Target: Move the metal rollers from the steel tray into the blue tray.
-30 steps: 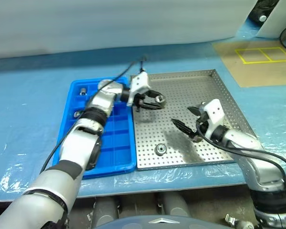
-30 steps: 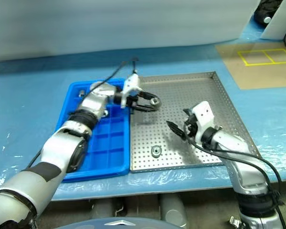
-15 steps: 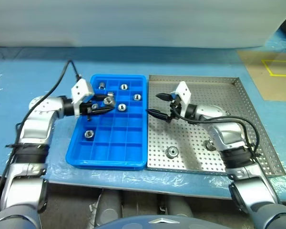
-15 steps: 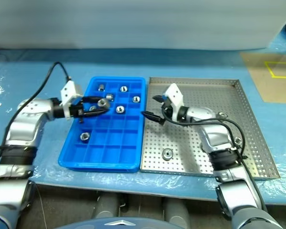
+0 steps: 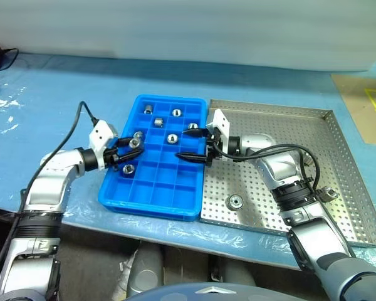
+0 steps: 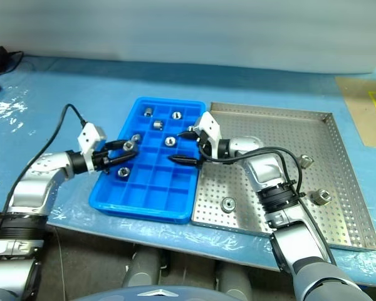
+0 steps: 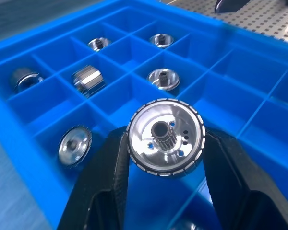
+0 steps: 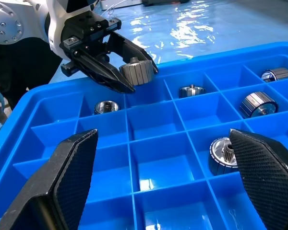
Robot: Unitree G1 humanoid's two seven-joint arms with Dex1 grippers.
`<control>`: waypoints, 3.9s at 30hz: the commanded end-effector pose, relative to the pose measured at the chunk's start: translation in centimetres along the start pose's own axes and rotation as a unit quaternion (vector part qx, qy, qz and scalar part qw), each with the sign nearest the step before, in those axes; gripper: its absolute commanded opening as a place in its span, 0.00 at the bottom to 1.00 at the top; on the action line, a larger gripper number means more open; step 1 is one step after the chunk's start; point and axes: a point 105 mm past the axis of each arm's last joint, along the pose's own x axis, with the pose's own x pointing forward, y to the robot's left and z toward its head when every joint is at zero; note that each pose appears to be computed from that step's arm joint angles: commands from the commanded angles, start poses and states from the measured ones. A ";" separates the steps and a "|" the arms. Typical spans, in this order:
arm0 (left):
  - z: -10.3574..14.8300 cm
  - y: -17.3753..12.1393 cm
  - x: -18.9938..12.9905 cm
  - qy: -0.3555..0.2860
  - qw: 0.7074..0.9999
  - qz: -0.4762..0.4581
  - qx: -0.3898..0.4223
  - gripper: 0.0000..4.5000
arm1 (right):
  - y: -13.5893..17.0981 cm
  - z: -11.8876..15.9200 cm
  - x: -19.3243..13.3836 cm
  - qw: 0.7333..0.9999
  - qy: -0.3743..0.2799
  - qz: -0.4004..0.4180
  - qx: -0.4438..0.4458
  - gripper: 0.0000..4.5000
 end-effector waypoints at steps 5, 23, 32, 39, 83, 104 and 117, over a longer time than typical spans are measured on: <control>-0.1 -0.5 1.9 0.006 0.999 -0.027 0.022 0.42 | -0.1 0.6 -0.9 0.999 -0.011 -0.025 -0.017 1.00; 7.5 -1.8 7.0 -0.091 0.989 -0.095 0.066 0.85 | -1.1 0.6 -3.4 0.996 -0.010 -0.093 -0.017 1.00; 9.2 -7.7 13.0 -0.078 0.941 -0.304 0.131 0.85 | -1.4 0.4 -11.2 0.972 0.011 -0.234 -0.014 1.00; 6.6 -11.9 15.2 -0.036 0.891 -0.411 0.188 0.85 | 1.3 -1.2 -17.3 0.936 0.045 -0.350 0.012 1.00; -1.6 -15.8 14.3 0.065 0.817 -0.508 0.265 0.43 | 5.2 -2.9 -19.2 0.899 0.069 -0.429 0.051 1.00; 7.5 -7.4 13.2 -0.073 0.918 -0.303 0.246 0.42 | 0.3 -0.3 -14.5 0.946 0.026 -0.322 0.012 1.00; 8.8 -2.7 2.8 -0.043 0.958 -0.177 0.222 0.42 | -1.1 1.2 -7.6 0.986 -0.003 -0.169 -0.006 1.00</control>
